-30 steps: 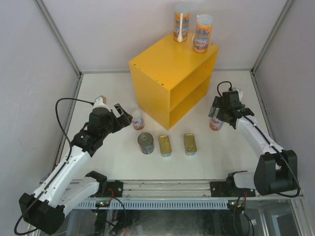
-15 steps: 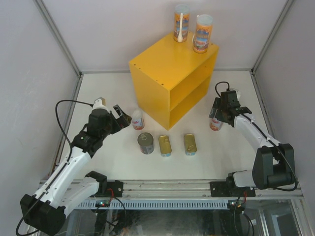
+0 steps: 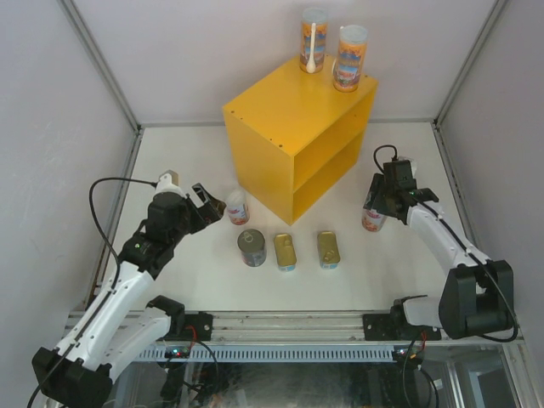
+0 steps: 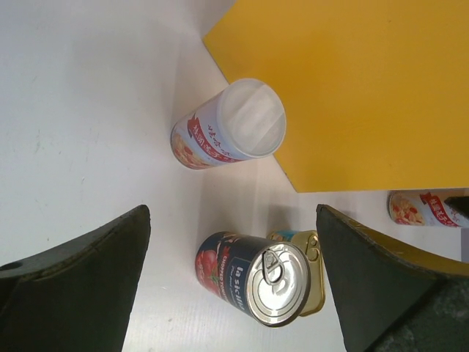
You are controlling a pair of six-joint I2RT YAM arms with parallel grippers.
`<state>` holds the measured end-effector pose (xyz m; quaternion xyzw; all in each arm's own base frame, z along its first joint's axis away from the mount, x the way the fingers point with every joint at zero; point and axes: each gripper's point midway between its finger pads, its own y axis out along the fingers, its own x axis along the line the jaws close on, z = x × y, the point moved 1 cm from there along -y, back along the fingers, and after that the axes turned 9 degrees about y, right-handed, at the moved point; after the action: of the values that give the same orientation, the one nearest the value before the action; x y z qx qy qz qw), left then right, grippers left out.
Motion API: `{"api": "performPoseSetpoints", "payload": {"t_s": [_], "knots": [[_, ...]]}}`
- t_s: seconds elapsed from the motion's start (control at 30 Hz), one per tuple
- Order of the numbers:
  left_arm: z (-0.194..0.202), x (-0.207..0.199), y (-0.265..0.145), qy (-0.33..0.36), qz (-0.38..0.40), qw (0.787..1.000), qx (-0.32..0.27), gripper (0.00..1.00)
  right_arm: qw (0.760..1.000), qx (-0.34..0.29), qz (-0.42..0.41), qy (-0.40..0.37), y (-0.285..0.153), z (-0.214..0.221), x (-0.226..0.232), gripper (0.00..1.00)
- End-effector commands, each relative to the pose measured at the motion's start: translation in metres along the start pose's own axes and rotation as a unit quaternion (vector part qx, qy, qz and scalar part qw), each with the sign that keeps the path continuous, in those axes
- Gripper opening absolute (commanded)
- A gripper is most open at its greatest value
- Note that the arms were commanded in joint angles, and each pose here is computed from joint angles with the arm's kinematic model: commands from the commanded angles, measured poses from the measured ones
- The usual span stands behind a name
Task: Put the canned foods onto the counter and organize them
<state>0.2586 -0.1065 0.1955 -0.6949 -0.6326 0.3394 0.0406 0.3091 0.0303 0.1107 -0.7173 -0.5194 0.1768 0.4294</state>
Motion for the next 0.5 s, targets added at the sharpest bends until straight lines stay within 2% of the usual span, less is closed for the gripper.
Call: {"api": "performPoseSetpoints", "payload": {"t_s": [0.0, 0.3, 0.47], "knots": [[-0.002, -0.002, -0.003, -0.017, 0.016, 1.000, -0.015, 0.97, 0.997, -0.070, -0.044, 0.003, -0.033, -0.031, 0.017, 0.00], [0.004, 0.000, -0.009, -0.023, 0.021, 0.999, -0.016, 0.97, 0.991, -0.113, -0.072, -0.007, -0.083, -0.041, 0.024, 0.00], [0.002, -0.002, -0.012, -0.023, 0.026, 0.999, -0.018, 0.96, 0.983, -0.152, -0.103, -0.011, -0.128, -0.057, 0.037, 0.00]]}}
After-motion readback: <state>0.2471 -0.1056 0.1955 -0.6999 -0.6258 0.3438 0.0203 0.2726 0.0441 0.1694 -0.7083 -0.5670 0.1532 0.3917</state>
